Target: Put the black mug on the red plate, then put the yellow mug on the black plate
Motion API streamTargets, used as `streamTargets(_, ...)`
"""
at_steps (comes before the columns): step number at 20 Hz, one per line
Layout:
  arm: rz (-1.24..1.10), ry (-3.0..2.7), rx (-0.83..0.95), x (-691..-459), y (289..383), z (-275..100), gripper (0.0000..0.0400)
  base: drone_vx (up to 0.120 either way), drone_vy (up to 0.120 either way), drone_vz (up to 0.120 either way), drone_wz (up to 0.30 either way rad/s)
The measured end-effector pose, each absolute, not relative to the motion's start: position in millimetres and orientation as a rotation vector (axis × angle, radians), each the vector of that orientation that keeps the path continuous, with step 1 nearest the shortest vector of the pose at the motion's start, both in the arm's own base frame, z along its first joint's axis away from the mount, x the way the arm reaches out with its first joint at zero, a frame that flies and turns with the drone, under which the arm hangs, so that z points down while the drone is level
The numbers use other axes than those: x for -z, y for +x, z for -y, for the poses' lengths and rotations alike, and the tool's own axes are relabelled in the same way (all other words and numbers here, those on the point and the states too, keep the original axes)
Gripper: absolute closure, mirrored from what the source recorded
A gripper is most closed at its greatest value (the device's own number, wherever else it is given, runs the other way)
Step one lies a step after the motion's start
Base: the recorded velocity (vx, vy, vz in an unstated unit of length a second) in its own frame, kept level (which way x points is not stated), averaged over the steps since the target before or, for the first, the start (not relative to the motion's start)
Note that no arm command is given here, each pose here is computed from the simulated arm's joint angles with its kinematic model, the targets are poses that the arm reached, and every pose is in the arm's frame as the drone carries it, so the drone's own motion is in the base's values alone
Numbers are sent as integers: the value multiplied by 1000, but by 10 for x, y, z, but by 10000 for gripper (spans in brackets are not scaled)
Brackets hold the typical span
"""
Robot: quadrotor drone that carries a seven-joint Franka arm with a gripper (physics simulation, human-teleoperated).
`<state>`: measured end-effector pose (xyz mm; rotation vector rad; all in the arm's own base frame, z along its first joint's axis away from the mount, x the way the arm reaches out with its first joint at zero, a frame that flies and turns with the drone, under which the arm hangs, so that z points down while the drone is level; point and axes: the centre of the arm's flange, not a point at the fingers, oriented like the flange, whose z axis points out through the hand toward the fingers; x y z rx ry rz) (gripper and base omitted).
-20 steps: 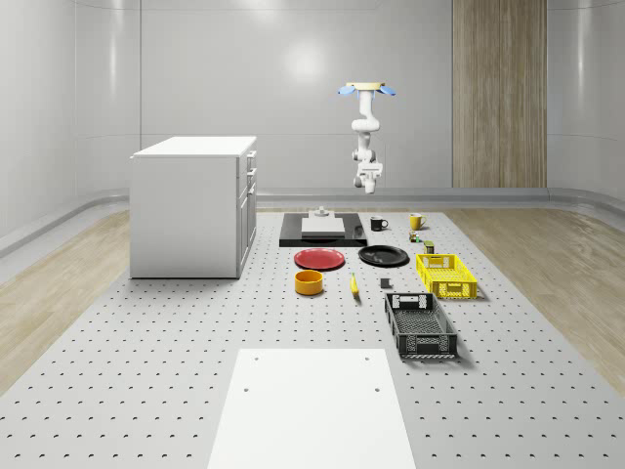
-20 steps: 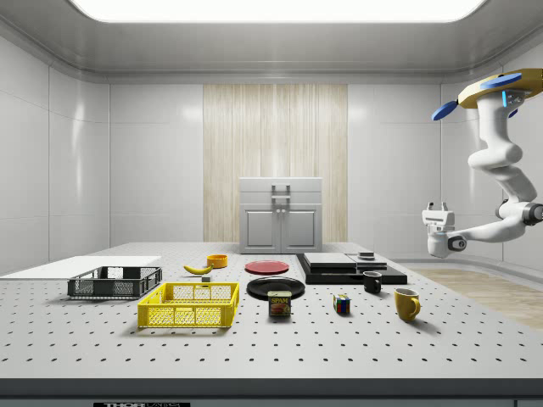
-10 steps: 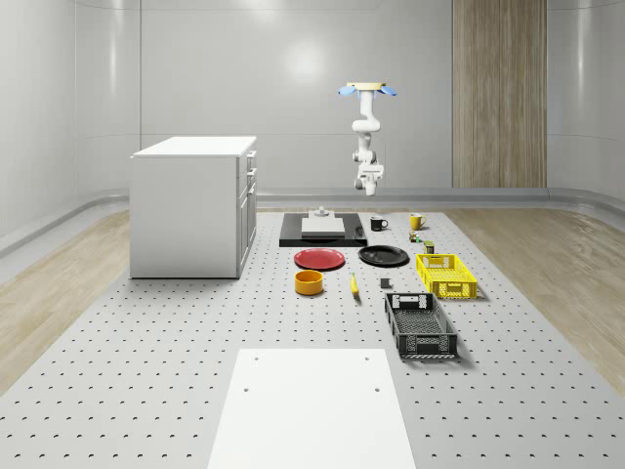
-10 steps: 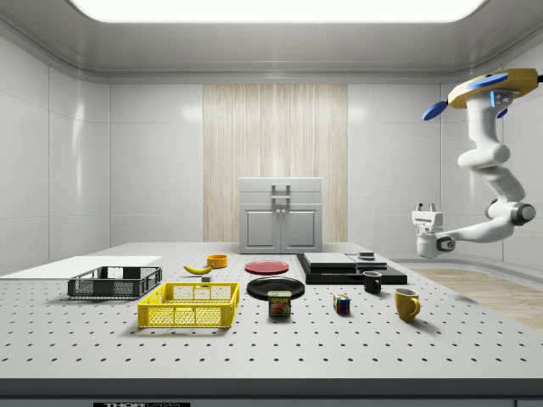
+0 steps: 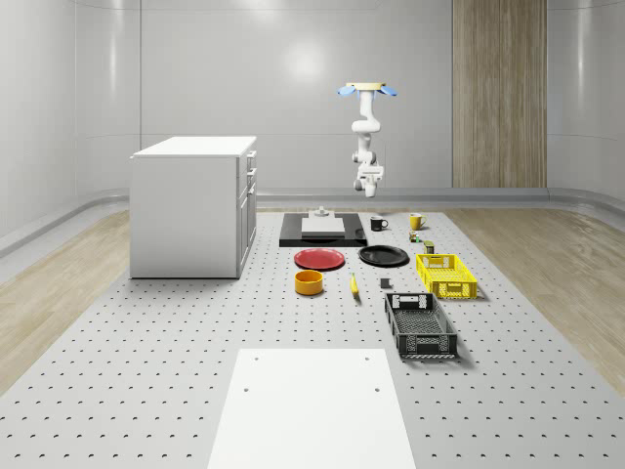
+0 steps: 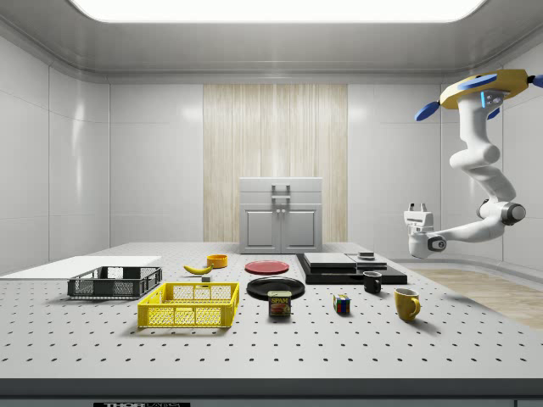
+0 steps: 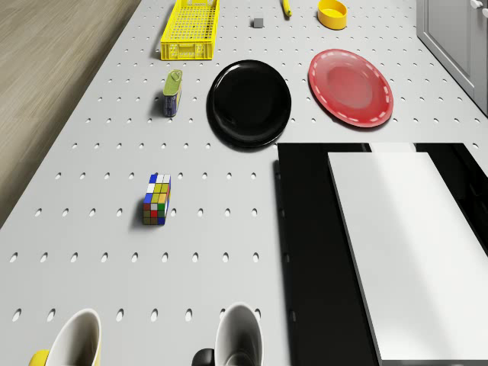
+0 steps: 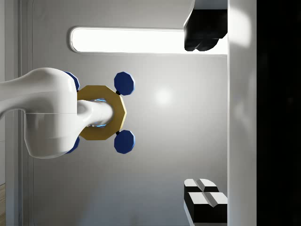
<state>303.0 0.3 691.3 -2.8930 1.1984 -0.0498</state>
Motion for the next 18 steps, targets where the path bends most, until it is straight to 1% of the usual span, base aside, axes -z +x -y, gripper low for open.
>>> streamTargets(10, -1202, -2902, 69, -6913, 3023, -17, 0, 0, 0, -4, 0)
streamTargets(18, -1219, -2940, 109, -6911, 3017, -66, 0, 0, 0, -120, 0)
